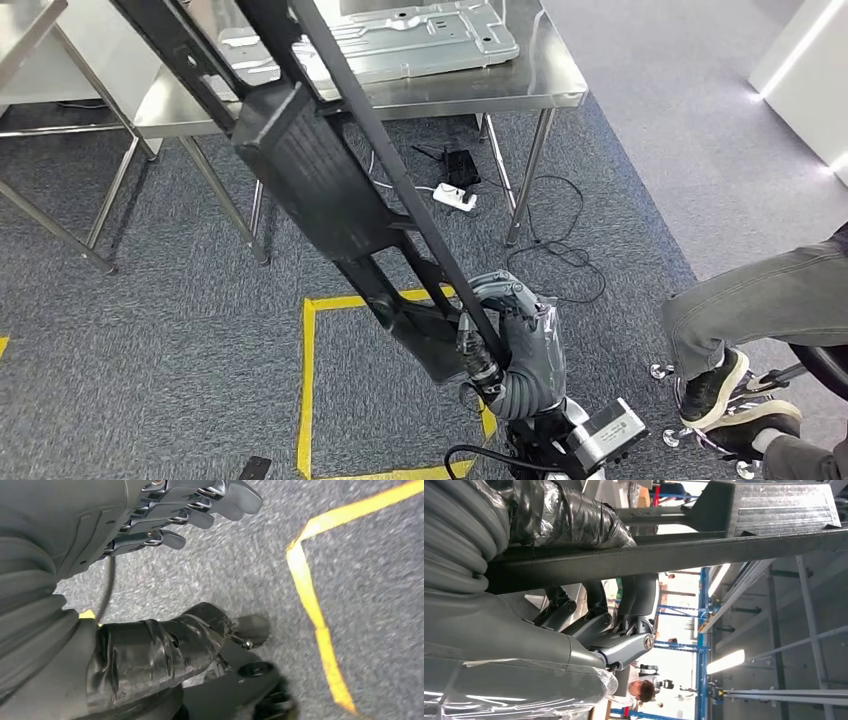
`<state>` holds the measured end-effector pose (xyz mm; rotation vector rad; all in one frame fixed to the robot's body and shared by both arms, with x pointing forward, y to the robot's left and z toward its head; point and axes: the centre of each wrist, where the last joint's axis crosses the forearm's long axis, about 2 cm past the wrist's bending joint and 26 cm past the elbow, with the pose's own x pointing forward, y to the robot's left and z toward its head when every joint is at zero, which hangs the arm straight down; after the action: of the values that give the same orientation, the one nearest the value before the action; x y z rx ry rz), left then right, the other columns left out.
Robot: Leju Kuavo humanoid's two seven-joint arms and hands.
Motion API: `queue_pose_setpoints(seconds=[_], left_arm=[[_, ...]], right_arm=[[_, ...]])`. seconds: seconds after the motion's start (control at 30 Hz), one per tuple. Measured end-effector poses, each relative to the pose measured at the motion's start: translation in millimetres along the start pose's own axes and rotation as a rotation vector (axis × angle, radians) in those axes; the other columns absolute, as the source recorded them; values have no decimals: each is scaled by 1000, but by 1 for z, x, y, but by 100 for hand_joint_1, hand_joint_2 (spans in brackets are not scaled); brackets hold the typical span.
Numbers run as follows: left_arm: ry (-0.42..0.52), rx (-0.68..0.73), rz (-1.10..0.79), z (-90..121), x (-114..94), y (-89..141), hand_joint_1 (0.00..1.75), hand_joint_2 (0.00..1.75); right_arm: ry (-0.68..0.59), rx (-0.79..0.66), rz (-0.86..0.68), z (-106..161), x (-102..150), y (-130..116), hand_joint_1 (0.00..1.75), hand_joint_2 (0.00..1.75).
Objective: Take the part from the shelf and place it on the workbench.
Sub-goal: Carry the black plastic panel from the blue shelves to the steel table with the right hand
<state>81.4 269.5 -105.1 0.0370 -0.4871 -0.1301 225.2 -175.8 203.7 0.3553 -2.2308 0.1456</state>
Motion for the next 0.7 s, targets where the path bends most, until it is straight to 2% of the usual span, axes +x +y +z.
queue_pose_setpoints(seconds=[0.7], left_arm=[[-3, 14, 11, 0, 1, 0, 0, 175]], right_arm=[[10, 1, 4, 1, -1, -1, 175, 175]])
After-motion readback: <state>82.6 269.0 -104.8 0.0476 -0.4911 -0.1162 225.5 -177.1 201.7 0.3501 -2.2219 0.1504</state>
